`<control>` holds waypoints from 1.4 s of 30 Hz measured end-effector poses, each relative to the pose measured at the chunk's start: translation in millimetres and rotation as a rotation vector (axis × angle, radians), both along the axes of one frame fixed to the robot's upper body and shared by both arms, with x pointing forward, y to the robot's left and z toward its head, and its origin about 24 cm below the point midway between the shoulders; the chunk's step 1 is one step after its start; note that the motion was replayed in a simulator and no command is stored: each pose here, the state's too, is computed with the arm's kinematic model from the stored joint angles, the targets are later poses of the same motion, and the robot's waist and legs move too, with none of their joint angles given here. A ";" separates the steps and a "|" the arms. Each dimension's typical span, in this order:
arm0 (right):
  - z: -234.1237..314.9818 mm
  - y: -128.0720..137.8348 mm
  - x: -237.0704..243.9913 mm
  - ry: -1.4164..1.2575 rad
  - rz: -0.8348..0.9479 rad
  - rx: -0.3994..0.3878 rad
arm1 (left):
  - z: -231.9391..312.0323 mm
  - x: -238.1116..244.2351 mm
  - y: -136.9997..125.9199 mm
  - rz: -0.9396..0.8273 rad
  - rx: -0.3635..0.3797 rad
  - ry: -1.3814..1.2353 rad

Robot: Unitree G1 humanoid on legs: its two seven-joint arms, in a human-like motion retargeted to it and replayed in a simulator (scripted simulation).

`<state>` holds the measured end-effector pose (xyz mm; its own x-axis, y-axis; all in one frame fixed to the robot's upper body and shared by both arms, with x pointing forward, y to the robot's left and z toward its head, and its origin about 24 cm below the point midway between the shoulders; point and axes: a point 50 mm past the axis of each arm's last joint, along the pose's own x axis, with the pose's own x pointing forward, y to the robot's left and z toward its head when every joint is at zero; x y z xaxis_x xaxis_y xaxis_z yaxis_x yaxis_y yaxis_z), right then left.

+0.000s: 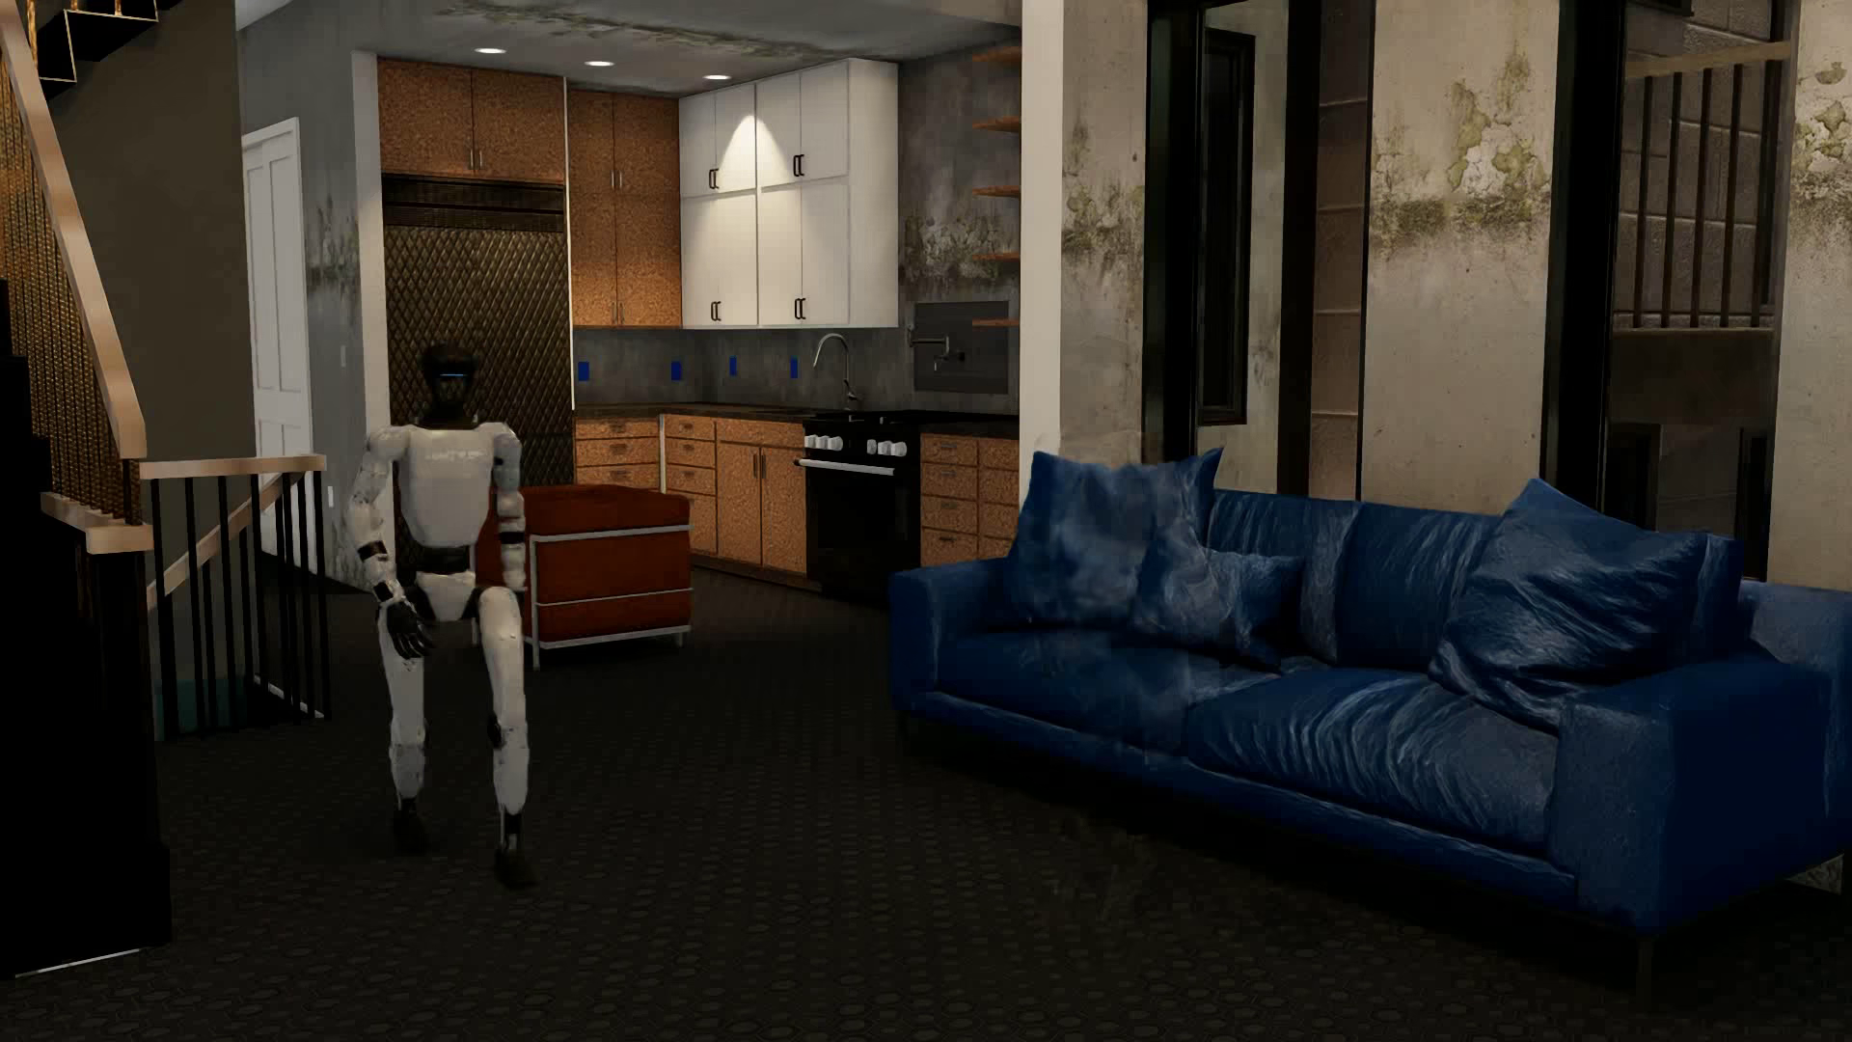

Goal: Go to the sofa

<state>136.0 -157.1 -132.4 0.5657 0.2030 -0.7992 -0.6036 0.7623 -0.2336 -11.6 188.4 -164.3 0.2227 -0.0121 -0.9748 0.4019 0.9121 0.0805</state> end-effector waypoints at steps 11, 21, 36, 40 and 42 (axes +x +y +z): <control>-30.7 -26.5 -79.8 0.280 -0.016 -0.125 | -1.4 -15.7 35.3 -0.001 0.113 0.104; -33.9 -67.7 -141.8 0.463 -0.175 -0.230 | 45.5 176.8 28.8 0.004 0.055 -0.499; -22.8 -70.6 -64.6 0.242 -0.134 -0.211 | -5.2 -1.9 9.4 -0.249 0.043 0.086; 9.0 -90.5 4.4 -0.014 -0.291 -0.162 | 2.9 -4.0 29.0 -0.016 0.077 0.026; 32.0 -97.3 39.2 -0.156 -0.347 -0.128 | 4.1 -2.9 31.0 0.051 0.081 0.006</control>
